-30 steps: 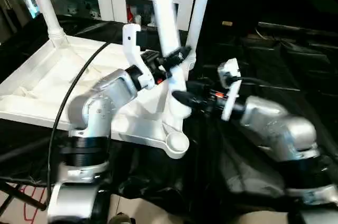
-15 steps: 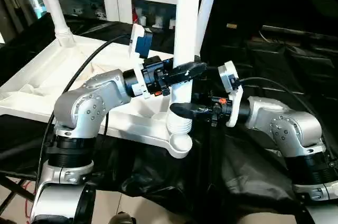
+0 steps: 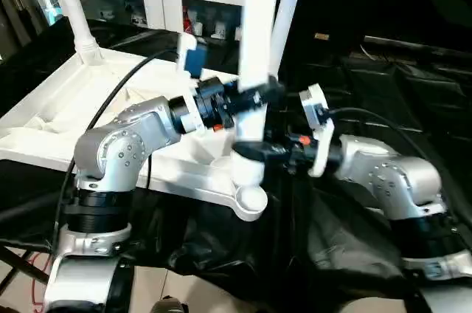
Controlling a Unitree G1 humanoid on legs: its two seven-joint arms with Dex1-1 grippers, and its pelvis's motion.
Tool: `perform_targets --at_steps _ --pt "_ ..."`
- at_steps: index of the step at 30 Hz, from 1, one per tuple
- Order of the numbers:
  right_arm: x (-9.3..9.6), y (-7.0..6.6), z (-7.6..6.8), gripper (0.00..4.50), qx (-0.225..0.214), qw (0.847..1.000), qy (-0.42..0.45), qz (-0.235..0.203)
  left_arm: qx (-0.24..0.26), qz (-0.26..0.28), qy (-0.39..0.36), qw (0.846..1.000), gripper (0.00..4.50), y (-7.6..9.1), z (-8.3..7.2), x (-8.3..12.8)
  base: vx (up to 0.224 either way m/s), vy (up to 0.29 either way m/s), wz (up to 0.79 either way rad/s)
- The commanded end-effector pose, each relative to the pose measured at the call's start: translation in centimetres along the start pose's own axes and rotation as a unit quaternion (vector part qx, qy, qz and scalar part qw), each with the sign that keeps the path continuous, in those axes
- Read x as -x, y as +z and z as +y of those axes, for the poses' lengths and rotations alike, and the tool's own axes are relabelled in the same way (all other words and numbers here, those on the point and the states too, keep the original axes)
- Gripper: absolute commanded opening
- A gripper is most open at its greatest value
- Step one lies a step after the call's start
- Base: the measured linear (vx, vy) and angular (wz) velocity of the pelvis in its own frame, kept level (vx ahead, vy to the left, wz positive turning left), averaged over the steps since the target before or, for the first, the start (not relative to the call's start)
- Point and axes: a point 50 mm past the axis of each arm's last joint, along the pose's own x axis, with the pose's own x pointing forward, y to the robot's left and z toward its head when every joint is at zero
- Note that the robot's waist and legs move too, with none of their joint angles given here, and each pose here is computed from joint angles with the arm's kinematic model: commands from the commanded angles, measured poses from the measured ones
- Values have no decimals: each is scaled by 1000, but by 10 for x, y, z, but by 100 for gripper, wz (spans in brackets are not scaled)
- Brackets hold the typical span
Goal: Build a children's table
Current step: Pick table leg
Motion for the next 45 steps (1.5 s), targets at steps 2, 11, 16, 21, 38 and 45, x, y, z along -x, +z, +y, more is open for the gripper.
perform_targets --at_steps 2,11,16,21,38,45 --pt "1 5 -10 193 18 998 -64 -5 -33 -14 62 997 260 8 4 -11 0 0 0" --pt "-9 7 -13 193 34 995 -91 -15 -33 -49 157 986 260 15 12 -18 0 0 0" --pt "-11 7 -13 193 40 995 -95 -11 -23 -75 192 978 225 20 19 -17 0 0 0" --pt "-13 8 -14 191 46 994 -100 -11 -18 -75 172 982 194 17 13 -21 0 0 0" --pt "2 11 -22 304 12 994 -91 51 -48 -27 74 996 185 8 -5 -33 0 0 0" --pt "4 9 -23 304 4 993 -86 78 -52 -16 53 997 184 7 -8 -33 0 0 0"
